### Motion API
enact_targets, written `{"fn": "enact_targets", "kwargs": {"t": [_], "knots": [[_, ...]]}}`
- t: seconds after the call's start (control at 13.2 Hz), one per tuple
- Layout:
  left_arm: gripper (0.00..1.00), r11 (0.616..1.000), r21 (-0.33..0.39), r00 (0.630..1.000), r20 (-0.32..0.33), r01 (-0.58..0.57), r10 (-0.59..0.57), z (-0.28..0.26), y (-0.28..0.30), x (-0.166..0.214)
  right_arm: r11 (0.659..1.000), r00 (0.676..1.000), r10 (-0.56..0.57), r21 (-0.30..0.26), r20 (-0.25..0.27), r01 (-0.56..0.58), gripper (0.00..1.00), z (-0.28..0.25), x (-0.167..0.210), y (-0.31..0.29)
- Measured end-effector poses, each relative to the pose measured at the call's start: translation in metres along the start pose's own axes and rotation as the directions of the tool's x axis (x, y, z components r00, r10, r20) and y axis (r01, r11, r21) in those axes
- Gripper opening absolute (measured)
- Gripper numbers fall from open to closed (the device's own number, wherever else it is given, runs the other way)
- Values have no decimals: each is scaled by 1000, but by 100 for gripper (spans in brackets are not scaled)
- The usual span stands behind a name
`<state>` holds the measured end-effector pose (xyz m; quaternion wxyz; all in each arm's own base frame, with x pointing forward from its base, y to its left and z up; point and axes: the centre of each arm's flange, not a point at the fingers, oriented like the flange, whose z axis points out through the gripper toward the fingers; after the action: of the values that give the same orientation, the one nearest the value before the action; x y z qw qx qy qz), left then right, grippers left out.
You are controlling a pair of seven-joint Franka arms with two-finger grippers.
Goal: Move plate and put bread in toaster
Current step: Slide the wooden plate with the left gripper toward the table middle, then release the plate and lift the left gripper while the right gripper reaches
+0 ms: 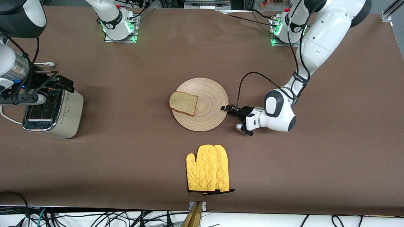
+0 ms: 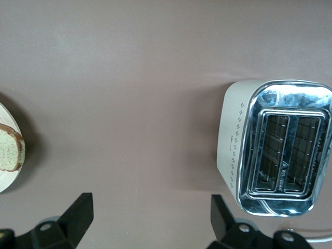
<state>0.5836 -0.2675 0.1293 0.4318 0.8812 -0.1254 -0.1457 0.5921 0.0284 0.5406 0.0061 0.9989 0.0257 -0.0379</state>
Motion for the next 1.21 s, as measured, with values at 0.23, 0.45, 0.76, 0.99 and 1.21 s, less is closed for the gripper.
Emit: {"fn": "enact_targets", "kwargs": {"t": [0.23,0.45,0.76,0.99,1.21], "knots": [[78,988,124,995,36,-93,89,-38,-2,3,1000,999,-13,7,32,13,100,20,8,-6],[100,883,381,961,121,-275,248,-140,28,3,999,997,-37,18,75,36,100,45,18,-14],[100,625,650,899,254,-432,357,-229,96,-13,983,991,-83,171,101,65,100,56,18,-67],[100,449,740,863,383,-500,329,-286,117,-34,952,983,-84,303,164,30,100,100,31,-88],[100,461,740,872,428,-490,239,-335,167,-62,924,978,-88,383,187,9,100,155,47,-123]]}}
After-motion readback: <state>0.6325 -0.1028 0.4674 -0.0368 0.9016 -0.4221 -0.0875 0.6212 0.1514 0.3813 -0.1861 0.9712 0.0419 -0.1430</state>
